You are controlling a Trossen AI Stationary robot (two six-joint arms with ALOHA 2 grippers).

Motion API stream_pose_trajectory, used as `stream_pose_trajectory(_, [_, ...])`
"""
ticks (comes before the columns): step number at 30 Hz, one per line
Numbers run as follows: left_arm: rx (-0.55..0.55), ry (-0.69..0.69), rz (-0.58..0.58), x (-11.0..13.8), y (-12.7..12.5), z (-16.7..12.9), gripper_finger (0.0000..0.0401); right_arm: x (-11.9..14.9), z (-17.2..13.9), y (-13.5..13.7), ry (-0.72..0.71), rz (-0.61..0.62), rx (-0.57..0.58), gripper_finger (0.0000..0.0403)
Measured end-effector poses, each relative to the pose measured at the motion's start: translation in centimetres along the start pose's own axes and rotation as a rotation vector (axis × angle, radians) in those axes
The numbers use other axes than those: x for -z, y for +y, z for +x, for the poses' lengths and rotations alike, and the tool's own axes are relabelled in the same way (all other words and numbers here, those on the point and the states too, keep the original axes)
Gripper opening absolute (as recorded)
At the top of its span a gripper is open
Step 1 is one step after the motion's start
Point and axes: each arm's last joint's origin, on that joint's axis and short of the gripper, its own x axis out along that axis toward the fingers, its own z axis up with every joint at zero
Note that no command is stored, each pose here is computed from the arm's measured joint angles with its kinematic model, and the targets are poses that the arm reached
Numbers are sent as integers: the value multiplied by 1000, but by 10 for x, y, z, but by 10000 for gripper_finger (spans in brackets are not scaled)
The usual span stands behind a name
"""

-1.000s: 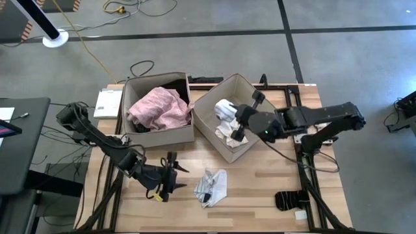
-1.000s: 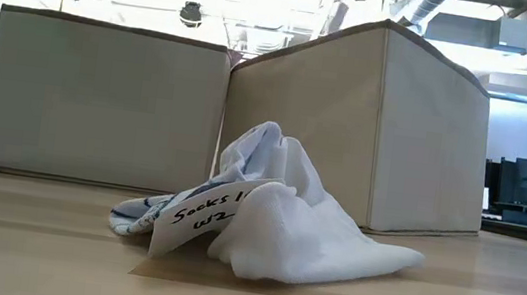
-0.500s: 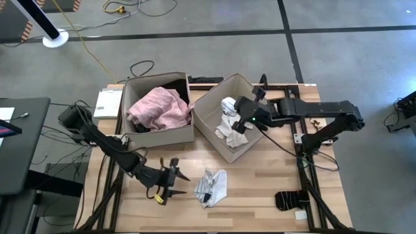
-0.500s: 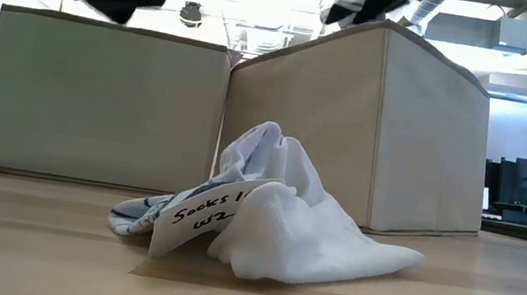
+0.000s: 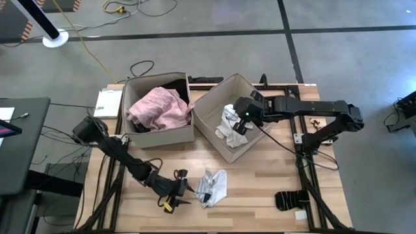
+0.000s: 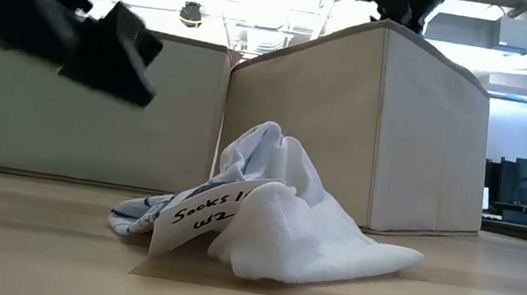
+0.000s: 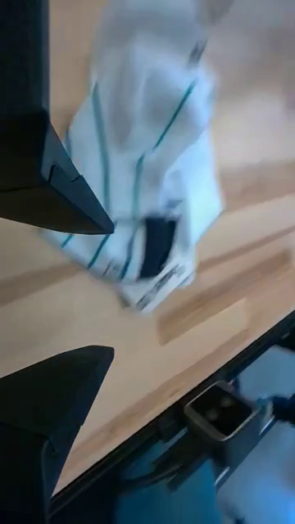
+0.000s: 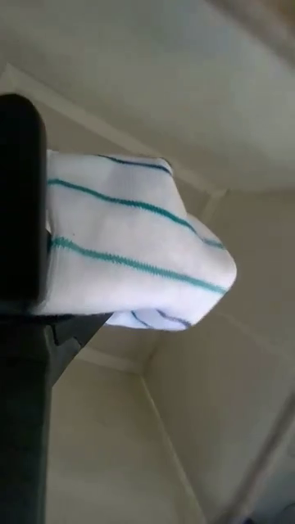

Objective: Sort clothes
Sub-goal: Put the white striped sock into the right laundry organizer

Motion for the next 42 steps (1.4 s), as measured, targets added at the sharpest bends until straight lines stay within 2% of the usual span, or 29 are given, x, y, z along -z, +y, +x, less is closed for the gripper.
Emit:
stream_pose_trajectory(6, [-11,76,-32,16,1,17,228,8,12,-1,21,15,7,7])
stream_pose_trajectory(10, [-129,96,-63,20,8,23,228,7,14,0,0,24,-2,7])
stream_pose_trajectory(15, [-186,102,-66,21,15,25,228,7,14,1,-3,25,-7,7])
stream_pose_trajectory(25, [-139,118,-64,21,16,26,202,6,13,5,-26,22,-25,7])
stream_pose_trajectory(30, [-164,153,-65,31,20,39,198,6,13,5,-27,27,-25,7])
stream_pose_trajectory(34, [-186,156,-71,30,23,52,196,6,13,5,-24,29,-25,7])
stream_pose_trajectory(37, [-191,149,-69,27,25,54,178,7,13,5,-15,28,-33,7])
stream_pose_trajectory(42, [-190,147,-52,25,25,54,124,10,13,5,12,29,-34,7])
